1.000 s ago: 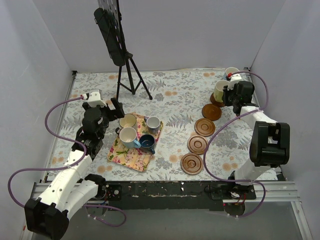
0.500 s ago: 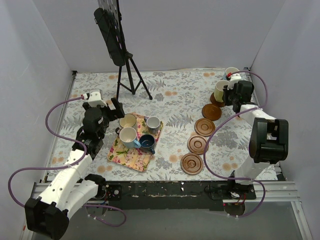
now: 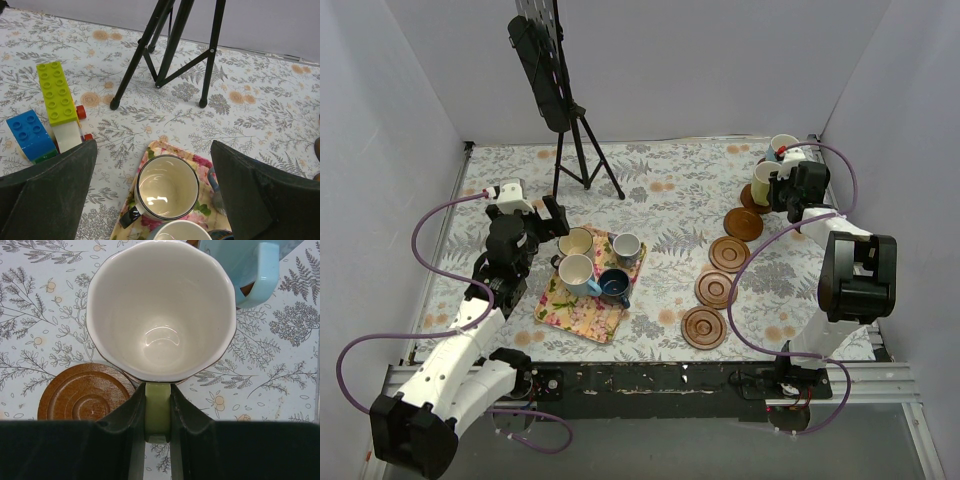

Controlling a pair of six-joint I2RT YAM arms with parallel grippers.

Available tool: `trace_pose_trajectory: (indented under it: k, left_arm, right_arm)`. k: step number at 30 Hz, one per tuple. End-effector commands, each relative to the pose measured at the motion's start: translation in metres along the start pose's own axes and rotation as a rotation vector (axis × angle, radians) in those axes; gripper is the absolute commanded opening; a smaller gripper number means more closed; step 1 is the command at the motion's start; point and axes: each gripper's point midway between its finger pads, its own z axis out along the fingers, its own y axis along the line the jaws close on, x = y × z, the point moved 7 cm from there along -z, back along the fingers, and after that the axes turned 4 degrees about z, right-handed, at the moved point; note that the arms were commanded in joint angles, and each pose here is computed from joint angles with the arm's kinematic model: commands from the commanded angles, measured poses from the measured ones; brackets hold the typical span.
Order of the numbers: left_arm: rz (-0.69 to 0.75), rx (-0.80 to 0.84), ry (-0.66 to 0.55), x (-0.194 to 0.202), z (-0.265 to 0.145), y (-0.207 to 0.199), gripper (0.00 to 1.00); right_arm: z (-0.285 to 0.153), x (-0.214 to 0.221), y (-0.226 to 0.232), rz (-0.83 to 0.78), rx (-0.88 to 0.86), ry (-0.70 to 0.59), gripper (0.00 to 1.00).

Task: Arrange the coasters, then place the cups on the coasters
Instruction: Place the cup on the coaster.

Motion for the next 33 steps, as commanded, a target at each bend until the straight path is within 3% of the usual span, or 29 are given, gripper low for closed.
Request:
trace_pose_trajectory:
  k: [1, 33]
  left_arm:
    - [0.008, -0.008, -0.009, -0.004, 0.0, 0.001, 0.98]
    - [0.012, -0.002, 0.003, -0.001, 0.002, 0.001, 0.98]
  right_arm:
    - [-0.003, -0.065, -0.007, -0.046, 0.012, -0.234, 0.01]
    - [0.007, -0.057, -0.009, -0.037, 0.005, -0.209, 0.01]
